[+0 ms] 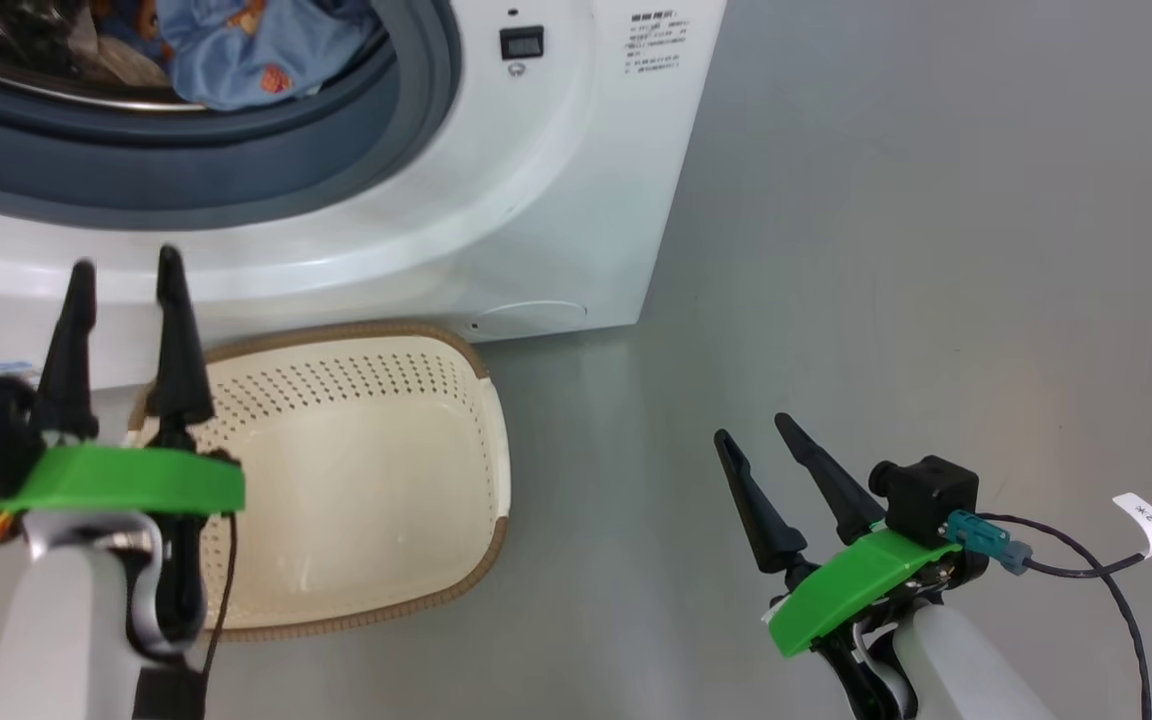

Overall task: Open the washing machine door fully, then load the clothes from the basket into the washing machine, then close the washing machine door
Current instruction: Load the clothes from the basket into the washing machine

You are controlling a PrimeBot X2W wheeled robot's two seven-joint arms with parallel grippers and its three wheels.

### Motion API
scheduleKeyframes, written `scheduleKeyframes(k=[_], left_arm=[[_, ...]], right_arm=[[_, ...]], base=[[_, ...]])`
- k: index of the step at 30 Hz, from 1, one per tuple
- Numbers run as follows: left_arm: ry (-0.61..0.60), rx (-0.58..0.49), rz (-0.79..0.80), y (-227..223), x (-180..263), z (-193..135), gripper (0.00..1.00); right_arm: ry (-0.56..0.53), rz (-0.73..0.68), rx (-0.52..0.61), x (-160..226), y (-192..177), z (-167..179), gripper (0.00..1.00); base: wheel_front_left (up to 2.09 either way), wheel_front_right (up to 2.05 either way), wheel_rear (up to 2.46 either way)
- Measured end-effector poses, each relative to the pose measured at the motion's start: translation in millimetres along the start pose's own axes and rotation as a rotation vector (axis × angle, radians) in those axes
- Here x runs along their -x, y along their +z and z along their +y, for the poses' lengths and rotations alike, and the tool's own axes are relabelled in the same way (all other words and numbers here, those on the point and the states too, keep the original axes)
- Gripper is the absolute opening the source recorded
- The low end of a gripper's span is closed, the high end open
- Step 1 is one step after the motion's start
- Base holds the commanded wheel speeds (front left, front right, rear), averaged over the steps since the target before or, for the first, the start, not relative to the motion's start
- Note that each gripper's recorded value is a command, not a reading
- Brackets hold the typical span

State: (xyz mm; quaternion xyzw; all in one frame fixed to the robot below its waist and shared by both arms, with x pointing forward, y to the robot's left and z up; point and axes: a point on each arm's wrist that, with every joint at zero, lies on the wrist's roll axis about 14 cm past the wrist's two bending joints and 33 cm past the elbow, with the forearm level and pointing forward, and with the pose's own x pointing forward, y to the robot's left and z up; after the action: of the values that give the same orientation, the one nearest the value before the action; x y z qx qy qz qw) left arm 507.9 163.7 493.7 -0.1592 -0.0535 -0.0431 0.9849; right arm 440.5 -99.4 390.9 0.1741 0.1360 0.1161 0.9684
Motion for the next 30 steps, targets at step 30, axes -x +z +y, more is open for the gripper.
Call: scheduleKeyframes(k=[30], left_arm=[[0.076, -0.037, 0.072, 6, 117, 7, 1.00]], right_arm=[[0.019, -0.110, 0.029, 47, 36, 20, 1.00]], base=[[0.00, 0.00, 0.00]])
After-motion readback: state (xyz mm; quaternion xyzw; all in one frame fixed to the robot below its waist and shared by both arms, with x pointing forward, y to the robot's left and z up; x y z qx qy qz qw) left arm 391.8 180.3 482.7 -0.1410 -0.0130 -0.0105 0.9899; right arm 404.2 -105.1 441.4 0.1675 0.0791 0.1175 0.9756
